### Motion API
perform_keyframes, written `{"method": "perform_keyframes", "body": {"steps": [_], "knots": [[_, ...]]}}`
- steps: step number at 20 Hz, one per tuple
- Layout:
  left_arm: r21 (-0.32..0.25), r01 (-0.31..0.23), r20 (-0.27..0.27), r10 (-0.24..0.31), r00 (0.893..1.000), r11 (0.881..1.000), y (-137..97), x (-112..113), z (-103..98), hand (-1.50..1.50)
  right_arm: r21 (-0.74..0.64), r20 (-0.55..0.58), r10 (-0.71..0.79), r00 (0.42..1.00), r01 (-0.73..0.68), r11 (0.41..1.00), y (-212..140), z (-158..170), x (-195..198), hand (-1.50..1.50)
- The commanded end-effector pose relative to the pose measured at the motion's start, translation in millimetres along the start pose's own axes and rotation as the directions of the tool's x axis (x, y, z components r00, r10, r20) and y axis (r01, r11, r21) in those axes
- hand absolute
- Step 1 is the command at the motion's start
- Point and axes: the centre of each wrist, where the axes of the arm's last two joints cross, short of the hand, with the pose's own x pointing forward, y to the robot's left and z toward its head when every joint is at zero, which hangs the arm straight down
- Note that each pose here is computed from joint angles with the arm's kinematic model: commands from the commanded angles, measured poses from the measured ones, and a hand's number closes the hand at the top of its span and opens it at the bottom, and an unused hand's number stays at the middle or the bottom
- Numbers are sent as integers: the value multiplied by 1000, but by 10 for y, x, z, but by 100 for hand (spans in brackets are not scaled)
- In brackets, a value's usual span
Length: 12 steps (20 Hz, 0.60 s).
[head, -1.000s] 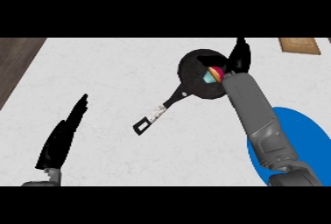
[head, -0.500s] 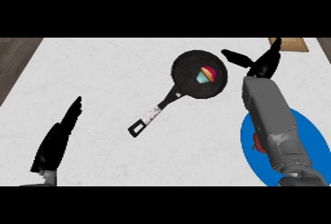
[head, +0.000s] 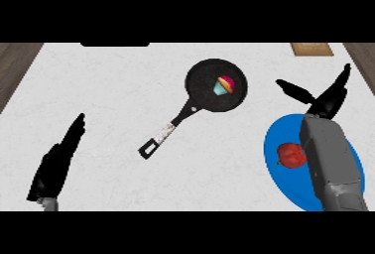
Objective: Pick the cupcake from the plate and place it in the pan
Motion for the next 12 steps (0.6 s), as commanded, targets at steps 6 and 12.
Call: {"method": "perform_keyframes", "body": {"steps": [6,12], "knots": [[9,-7,-16,7,1000,1000,39,-86,46,0,13,29,38,999,-38,999,-1034,-1,-422,-150],[7,-20,11,20,1000,1000,119,-117,100,0,72,21,29,999,-31,997,-1521,76,-271,-150]]}}
